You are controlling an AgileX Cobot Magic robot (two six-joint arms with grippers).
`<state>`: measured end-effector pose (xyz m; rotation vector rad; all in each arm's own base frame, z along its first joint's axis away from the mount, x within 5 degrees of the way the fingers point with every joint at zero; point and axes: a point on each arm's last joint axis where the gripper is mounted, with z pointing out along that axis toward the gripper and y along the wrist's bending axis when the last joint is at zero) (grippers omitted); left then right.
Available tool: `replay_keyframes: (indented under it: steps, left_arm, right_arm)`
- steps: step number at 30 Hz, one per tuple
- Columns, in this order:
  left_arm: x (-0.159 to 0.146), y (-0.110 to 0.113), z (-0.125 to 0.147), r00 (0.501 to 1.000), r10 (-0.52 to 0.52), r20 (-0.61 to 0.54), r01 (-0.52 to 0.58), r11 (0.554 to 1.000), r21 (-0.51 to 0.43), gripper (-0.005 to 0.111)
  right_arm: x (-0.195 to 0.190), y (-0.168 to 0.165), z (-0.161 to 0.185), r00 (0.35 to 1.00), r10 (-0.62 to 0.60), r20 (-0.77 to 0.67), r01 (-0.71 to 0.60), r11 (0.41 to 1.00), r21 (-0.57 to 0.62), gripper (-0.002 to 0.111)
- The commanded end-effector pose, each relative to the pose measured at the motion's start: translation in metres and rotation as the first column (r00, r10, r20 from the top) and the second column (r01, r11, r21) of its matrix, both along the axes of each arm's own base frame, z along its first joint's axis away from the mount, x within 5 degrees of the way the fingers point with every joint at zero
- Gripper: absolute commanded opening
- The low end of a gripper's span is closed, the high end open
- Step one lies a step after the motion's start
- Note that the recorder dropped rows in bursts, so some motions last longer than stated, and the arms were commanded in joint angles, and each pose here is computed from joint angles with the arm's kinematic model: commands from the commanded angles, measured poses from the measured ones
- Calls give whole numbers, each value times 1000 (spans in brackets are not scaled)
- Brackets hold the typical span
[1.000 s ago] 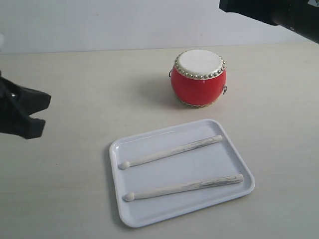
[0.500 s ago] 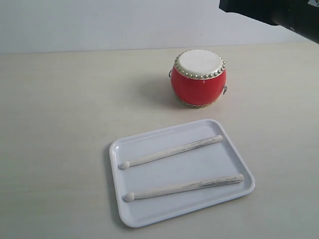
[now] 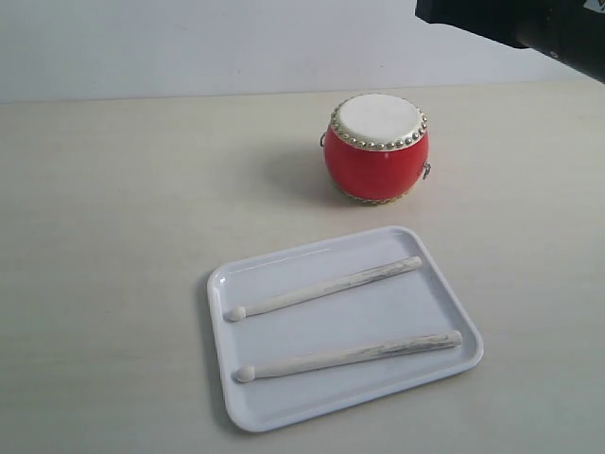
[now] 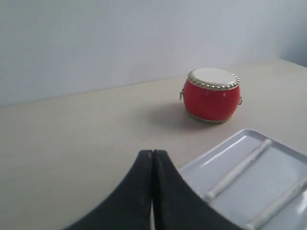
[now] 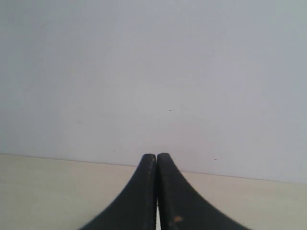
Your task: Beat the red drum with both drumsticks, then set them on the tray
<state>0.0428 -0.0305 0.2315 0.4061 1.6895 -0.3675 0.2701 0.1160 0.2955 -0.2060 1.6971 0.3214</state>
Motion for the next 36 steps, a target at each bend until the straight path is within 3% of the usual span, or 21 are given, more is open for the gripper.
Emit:
replay_keyframes:
  steps: [1, 5, 8, 12, 16, 23, 36]
  left_arm:
    - [3, 3, -3, 999, 26, 41, -29, 997, 74, 0]
    - [2, 3, -11, 999, 46, -5, -46, 999, -4, 0]
    - [3, 10, -18, 990, 135, -40, -137, 989, -49, 0]
    - [6, 19, -22, 964, 263, -32, -263, 965, 5, 0]
    - [7, 24, -23, 946, 323, -5, -322, 945, 64, 0]
    - [10, 26, -50, 930, 361, -60, -353, 928, 118, 0]
    - [10, 28, -50, 923, 380, -58, -370, 919, 134, 0]
  right_arm:
    - [0, -2, -1, 1000, -9, 4, 9, 1000, 3, 0]
    - [0, -2, -1, 1000, -10, 3, 10, 1000, 4, 0]
    - [0, -2, -1, 1000, -10, 3, 10, 1000, 4, 0]
    - [0, -2, -1, 1000, -10, 3, 10, 1000, 4, 0]
    - [0, -2, -1, 1000, -10, 3, 10, 1000, 4, 0]
    - [0, -2, -1, 1000, -10, 3, 10, 1000, 4, 0]
    - [0, -2, -1, 1000, -9, 4, 9, 1000, 2, 0]
